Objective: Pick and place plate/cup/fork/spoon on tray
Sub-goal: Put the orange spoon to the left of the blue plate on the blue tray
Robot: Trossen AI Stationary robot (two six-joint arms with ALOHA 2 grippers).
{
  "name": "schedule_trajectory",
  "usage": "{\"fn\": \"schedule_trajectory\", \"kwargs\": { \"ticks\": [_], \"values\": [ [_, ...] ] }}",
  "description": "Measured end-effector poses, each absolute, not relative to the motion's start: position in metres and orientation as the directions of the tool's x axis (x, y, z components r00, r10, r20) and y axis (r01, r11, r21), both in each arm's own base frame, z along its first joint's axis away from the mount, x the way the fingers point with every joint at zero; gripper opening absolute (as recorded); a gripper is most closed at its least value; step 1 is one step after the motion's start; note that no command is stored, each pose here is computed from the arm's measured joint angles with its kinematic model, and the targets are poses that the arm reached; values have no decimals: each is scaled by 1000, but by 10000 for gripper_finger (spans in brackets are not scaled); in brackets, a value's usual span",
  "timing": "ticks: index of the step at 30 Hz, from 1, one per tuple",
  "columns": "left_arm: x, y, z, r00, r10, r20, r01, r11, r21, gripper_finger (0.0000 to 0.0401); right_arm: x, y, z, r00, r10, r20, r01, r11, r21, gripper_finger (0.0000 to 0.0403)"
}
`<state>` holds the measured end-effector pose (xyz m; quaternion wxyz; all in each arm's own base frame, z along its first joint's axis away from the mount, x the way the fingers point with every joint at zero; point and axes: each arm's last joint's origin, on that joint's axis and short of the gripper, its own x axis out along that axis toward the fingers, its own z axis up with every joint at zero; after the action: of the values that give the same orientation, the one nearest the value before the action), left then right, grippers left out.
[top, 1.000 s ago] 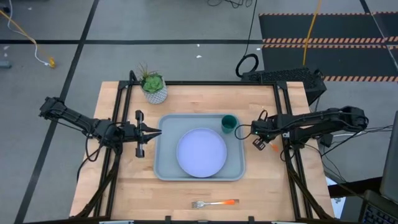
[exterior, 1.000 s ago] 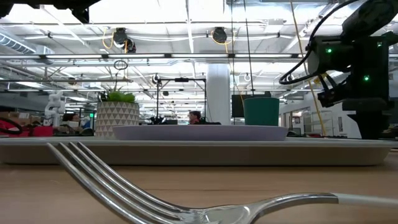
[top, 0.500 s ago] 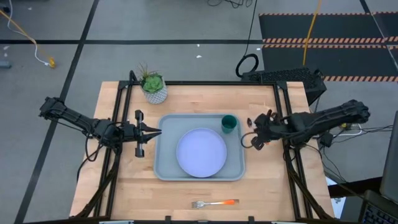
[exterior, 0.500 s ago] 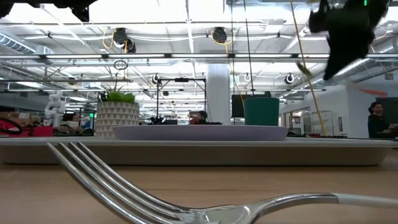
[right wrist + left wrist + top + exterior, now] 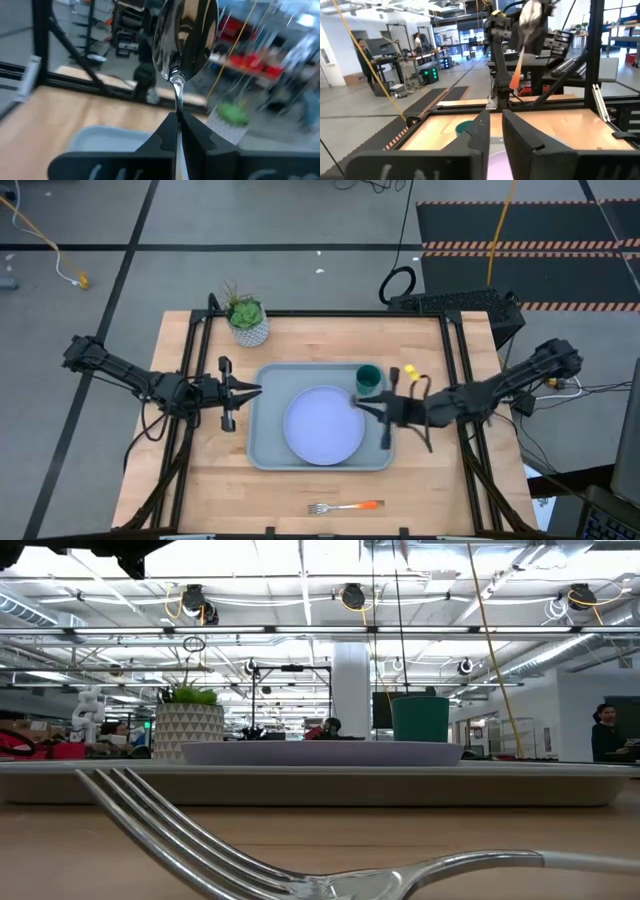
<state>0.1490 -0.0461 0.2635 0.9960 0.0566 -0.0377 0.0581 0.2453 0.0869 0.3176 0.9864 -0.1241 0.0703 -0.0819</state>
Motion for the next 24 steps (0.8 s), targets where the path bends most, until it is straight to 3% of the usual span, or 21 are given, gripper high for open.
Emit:
{"fn": "schedule_trajectory", "kwargs": {
  "ticks": [5, 12, 16, 24],
  "values": [
    [152, -44, 261, 989, 131, 69, -136, 987, 85, 129, 280, 73, 301, 969, -234, -77, 188, 906, -379, 0],
    [156, -42, 260, 991, 118, 61, -121, 992, 45, 217, 313, 42, 292, 997, -65, 45, 75, 950, -304, 0],
    [163, -41, 256, 991, 125, 45, -128, 990, 51, 236, 325, 34, 293, 990, 3, 140, 36, 962, -272, 0],
    [179, -44, 257, 986, 106, 127, -114, 992, 59, 239, 373, 45, 294, 994, 74, 85, -45, 952, -303, 0]
  ]
}}
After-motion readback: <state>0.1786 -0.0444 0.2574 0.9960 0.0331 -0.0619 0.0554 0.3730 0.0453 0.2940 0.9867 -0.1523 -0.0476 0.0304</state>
